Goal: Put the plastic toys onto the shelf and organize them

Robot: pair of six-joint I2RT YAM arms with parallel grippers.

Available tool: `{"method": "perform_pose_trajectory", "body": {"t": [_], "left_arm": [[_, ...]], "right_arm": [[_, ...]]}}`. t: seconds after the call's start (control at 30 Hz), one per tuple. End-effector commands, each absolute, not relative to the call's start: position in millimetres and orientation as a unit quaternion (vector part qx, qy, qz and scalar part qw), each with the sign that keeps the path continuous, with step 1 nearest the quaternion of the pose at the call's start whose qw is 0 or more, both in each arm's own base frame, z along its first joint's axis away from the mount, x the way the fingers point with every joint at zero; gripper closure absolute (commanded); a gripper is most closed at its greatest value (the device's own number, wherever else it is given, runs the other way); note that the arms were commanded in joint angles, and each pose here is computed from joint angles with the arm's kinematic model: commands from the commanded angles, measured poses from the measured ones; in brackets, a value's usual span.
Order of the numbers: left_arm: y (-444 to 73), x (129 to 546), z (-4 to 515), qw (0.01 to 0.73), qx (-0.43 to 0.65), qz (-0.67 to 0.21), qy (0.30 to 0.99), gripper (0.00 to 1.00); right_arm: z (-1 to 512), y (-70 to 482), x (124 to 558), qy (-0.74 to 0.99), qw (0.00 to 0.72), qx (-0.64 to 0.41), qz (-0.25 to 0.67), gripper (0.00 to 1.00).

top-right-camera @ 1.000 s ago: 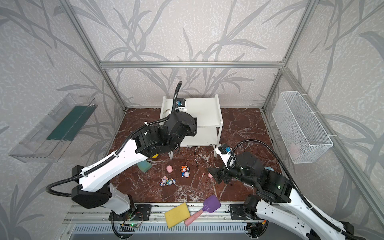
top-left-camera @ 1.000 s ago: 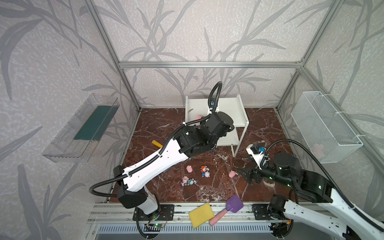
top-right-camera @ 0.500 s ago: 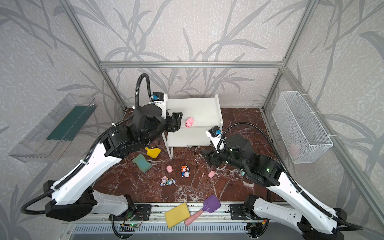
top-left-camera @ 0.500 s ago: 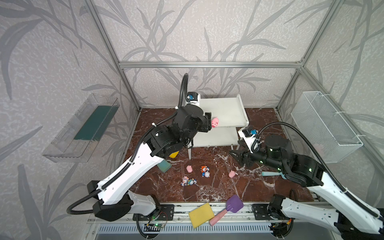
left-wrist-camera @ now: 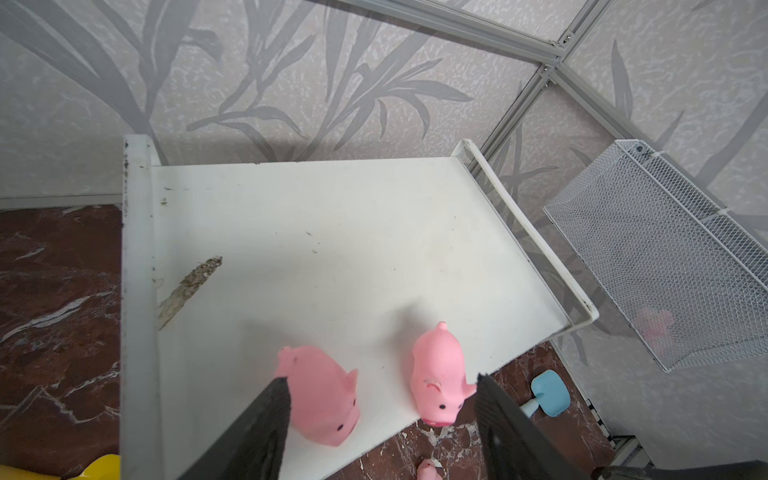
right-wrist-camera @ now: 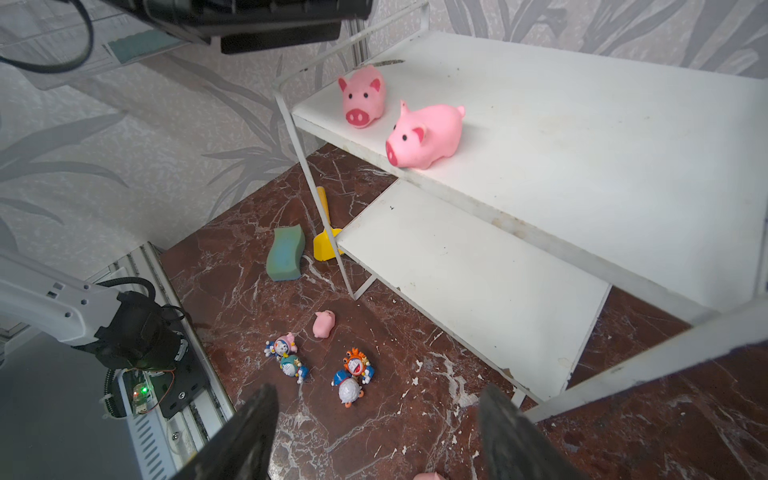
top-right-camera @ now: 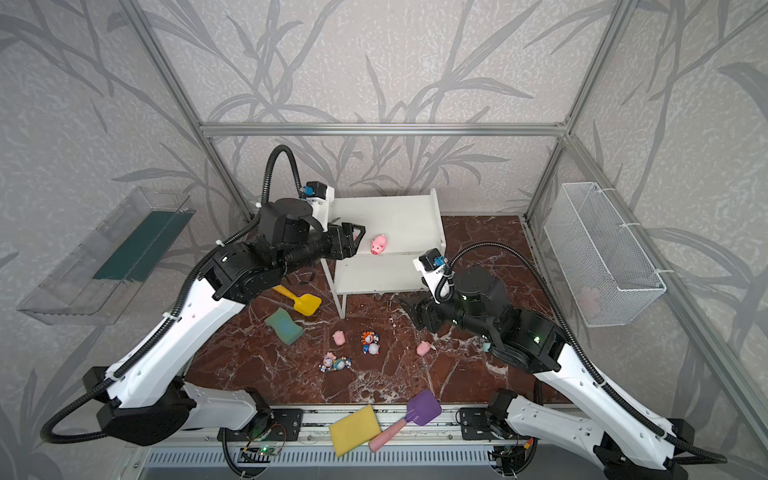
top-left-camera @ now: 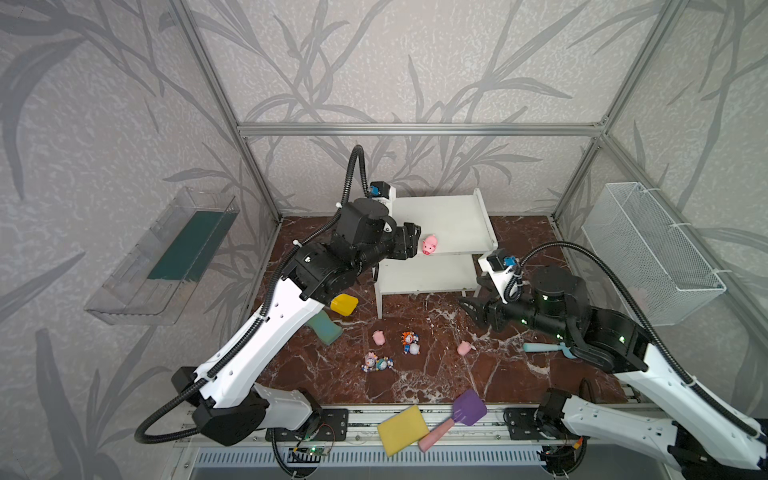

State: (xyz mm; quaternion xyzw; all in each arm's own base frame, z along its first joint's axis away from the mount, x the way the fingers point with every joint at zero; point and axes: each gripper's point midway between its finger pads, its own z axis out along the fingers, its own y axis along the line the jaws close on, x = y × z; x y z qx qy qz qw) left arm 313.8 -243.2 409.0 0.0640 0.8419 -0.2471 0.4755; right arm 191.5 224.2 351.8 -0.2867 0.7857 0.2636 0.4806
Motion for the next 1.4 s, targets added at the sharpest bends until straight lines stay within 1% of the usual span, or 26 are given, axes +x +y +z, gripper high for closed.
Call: {"method": "perform_pose_trajectory", "body": {"t": [0.0, 0.2, 0.4, 0.63, 0.87, 1.13, 1.23, 1.37], "left_arm": [[-246, 319, 402, 0.464, 0.056, -0.255, 0.846, 0.28], [-236, 326, 391, 0.465, 0.028, -0.229, 0.855, 0.28], [-233, 328, 384, 0.466, 0.024, -0.215, 0.858, 0.28], [-244, 330, 377, 0.453, 0.036, -0.227, 0.862, 0.28], [-260, 330, 376, 0.438, 0.053, -0.257, 0.860, 0.28], [-254, 330, 377, 0.444, 0.046, -0.248, 0.860, 0.27], [-247, 330, 382, 0.456, 0.038, -0.240, 0.856, 0.25], [-238, 328, 394, 0.473, 0.033, -0.234, 0.849, 0.16]], "right_arm": [[352, 218, 188, 0.785, 0.483, -0.287, 0.263, 0.23], [347, 216, 187, 0.787, 0.481, -0.288, 0.258, 0.19], [343, 218, 187, 0.789, 0.476, -0.291, 0.258, 0.17], [343, 217, 187, 0.788, 0.478, -0.289, 0.259, 0.16], [338, 217, 188, 0.790, 0.476, -0.286, 0.258, 0.16], [332, 216, 188, 0.794, 0.472, -0.283, 0.258, 0.16], [331, 216, 187, 0.794, 0.471, -0.282, 0.261, 0.16], [331, 215, 187, 0.795, 0.471, -0.280, 0.261, 0.16]]}}
